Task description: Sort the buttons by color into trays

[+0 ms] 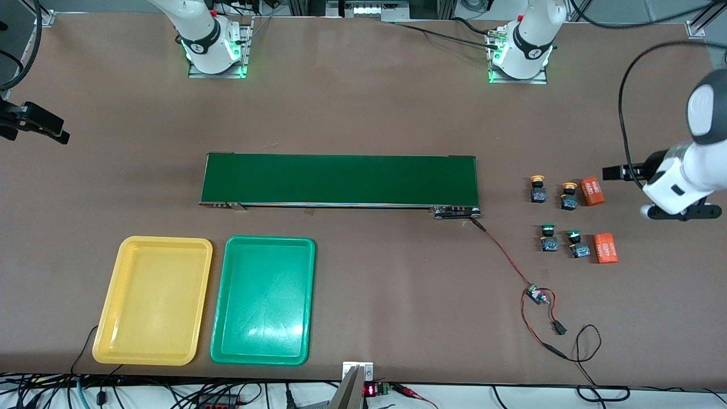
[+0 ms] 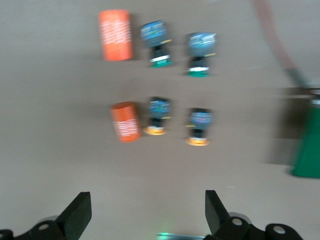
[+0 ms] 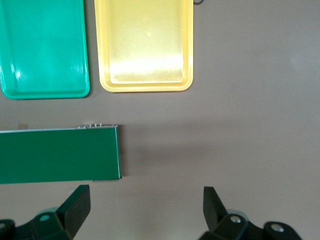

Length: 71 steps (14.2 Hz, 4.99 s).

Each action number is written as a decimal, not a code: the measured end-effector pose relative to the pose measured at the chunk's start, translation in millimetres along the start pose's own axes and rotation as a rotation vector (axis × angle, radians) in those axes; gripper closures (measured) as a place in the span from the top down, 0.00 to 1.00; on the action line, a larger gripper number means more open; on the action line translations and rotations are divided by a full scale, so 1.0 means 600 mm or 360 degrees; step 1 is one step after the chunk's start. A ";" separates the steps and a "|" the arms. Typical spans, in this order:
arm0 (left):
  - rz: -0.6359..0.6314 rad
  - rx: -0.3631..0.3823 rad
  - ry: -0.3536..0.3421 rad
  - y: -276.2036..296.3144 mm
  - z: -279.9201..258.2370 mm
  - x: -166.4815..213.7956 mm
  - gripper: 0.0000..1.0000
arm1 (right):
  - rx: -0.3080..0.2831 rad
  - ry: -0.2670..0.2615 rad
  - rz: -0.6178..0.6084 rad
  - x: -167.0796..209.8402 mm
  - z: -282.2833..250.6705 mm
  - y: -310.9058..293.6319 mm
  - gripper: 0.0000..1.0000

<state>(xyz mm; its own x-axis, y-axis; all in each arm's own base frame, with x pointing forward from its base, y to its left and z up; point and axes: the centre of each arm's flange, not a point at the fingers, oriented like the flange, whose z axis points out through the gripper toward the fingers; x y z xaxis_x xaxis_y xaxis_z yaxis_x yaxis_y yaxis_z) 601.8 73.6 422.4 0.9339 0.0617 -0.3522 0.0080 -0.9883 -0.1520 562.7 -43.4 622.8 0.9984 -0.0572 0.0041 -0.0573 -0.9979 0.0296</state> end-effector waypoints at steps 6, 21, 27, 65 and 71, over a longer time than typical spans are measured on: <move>0.0050 0.0209 0.0272 -0.030 0.121 0.146 1.00 | -0.0001 0.0016 -0.0001 0.003 0.002 0.000 1.00; 0.0073 -0.0138 0.0423 -0.079 0.353 0.251 0.75 | -0.0003 0.0030 -0.0025 0.004 0.000 -0.012 1.00; 0.0314 -0.0101 0.0529 -0.072 0.267 0.252 0.50 | -0.0002 0.0029 -0.0027 0.004 0.000 -0.013 1.00; 0.1941 -0.0077 0.0315 0.414 0.029 -0.001 1.00 | -0.0003 0.0031 -0.0029 0.004 0.000 -0.014 1.00; 0.1064 -0.0123 0.0317 0.216 0.036 0.054 1.00 | -0.0003 0.0032 -0.0031 0.004 -0.001 -0.014 1.00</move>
<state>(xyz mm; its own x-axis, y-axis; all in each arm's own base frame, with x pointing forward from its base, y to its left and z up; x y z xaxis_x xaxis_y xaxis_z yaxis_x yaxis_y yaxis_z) 625.5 -49.7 371.6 0.7952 -0.5819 -0.1706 -0.5721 -0.8132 0.1069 565.6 -34.9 622.9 0.9990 -0.0370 0.0234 -0.0378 -0.9988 0.0315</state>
